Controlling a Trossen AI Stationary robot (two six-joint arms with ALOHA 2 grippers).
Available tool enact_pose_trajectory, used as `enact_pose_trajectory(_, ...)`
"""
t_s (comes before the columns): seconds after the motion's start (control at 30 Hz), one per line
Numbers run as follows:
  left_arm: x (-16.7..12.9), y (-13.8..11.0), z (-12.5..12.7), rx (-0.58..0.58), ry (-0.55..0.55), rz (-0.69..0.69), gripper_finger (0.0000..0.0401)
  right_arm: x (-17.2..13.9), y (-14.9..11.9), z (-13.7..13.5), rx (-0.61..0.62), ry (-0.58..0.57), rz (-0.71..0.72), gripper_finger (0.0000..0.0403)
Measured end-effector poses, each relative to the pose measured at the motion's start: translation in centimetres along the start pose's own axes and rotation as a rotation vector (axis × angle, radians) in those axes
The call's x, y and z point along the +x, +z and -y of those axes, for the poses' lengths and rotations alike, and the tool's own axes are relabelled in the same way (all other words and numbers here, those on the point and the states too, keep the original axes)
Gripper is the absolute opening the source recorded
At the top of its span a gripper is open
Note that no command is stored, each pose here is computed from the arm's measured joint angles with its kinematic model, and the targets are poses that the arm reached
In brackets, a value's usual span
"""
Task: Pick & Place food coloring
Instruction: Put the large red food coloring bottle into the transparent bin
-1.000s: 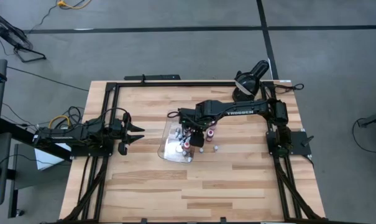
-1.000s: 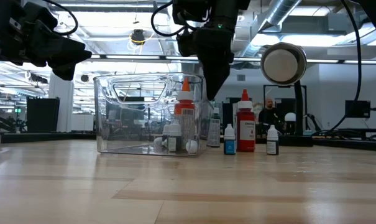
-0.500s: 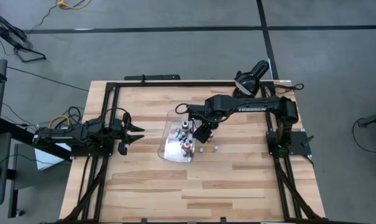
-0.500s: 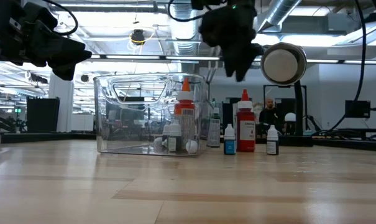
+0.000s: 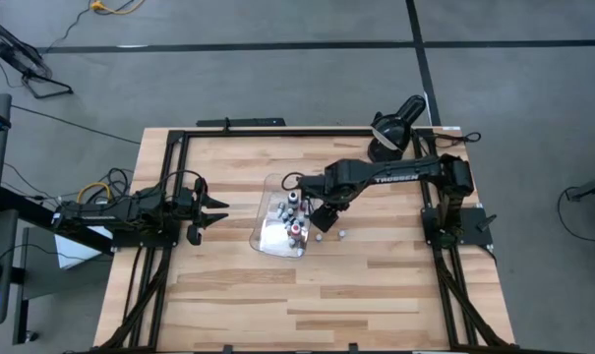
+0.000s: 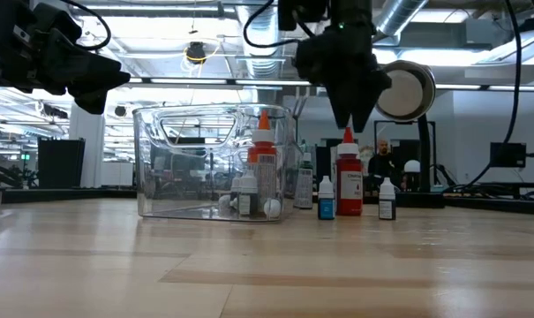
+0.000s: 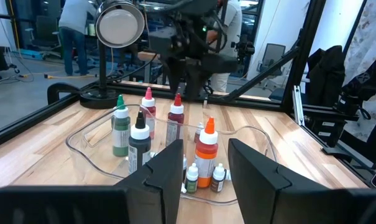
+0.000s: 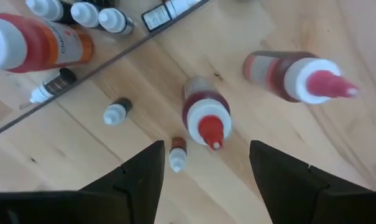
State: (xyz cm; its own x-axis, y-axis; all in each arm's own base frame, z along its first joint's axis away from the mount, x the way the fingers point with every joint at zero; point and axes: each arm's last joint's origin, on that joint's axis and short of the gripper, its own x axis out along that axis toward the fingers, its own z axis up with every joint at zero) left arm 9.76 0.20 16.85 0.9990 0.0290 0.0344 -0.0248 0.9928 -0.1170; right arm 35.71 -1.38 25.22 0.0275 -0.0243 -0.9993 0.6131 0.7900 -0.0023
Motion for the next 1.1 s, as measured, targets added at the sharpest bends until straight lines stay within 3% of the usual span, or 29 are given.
enact_pose_trajectory(0.47, 0.0, 0.0, 0.0, 0.0, 0.0, 0.0, 0.0118, 4.1, -0.3, -0.3, -0.063, 0.039, 0.044, 0.0219)
enact_pose_trajectory(0.63, 0.0, 0.0, 0.0, 0.0, 0.0, 0.0, 0.0118, 4.3, -0.2, -0.1, -0.064, -0.02, 0.083, 0.0179)
enact_pose_trajectory(0.83, 0.0, 0.0, 0.0, 0.0, 0.0, 0.0, 0.0118, 4.2, -0.1, -0.2, -0.114, 0.0, 0.085, 0.0108)
enact_pose_trajectory(1.1, 0.0, 0.0, 0.0, 0.0, -0.001, 0.0, 0.0118, 4.0, -0.1, -0.4, -0.167, 0.033, 0.065, 0.0105)
